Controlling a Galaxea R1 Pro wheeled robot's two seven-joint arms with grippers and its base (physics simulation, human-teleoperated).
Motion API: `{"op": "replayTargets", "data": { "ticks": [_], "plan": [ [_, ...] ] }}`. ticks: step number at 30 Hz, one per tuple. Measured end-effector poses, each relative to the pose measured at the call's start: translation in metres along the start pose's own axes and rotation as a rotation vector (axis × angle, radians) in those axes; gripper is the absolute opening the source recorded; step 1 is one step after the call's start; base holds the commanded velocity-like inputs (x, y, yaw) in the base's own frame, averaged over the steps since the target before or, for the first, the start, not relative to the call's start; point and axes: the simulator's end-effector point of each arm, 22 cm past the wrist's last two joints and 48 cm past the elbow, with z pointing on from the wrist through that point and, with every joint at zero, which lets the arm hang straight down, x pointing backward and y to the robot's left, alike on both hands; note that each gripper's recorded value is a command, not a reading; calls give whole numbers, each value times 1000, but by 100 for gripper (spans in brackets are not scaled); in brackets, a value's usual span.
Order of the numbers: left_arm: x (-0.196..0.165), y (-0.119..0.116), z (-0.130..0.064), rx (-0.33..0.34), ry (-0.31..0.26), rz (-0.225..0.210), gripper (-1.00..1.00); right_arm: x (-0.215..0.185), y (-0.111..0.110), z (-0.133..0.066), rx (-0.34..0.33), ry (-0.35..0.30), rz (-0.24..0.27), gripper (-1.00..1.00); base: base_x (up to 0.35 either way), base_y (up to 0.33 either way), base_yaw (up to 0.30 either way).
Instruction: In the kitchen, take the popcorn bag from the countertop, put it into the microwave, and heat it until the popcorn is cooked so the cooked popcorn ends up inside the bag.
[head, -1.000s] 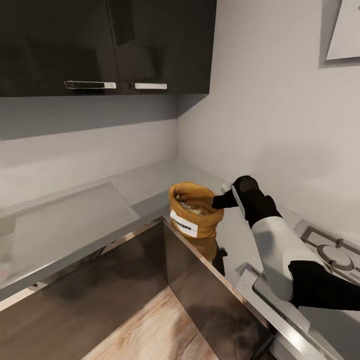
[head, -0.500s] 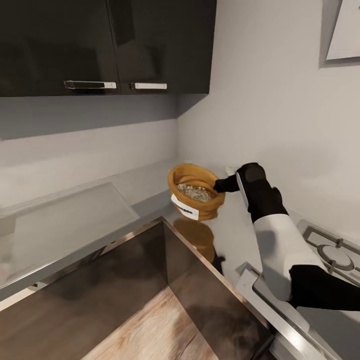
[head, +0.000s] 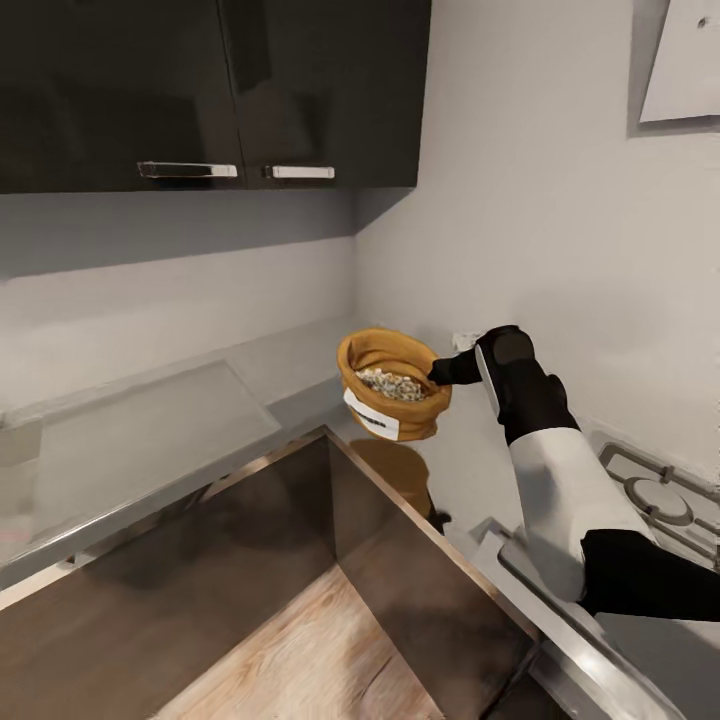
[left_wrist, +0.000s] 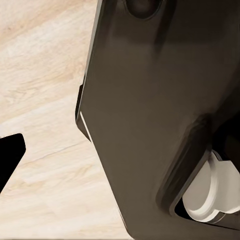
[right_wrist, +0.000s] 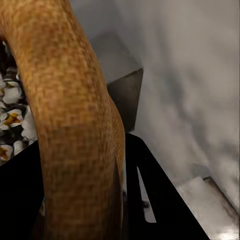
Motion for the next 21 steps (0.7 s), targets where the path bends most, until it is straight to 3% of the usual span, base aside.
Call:
{"op": "replayTargets", "data": {
  "ticks": [21],
  "plan": [
    [0,0,0,0,0,1,100,-4,8,-2,-14,-12,0,-100,-346,0,0]
  ]
}}
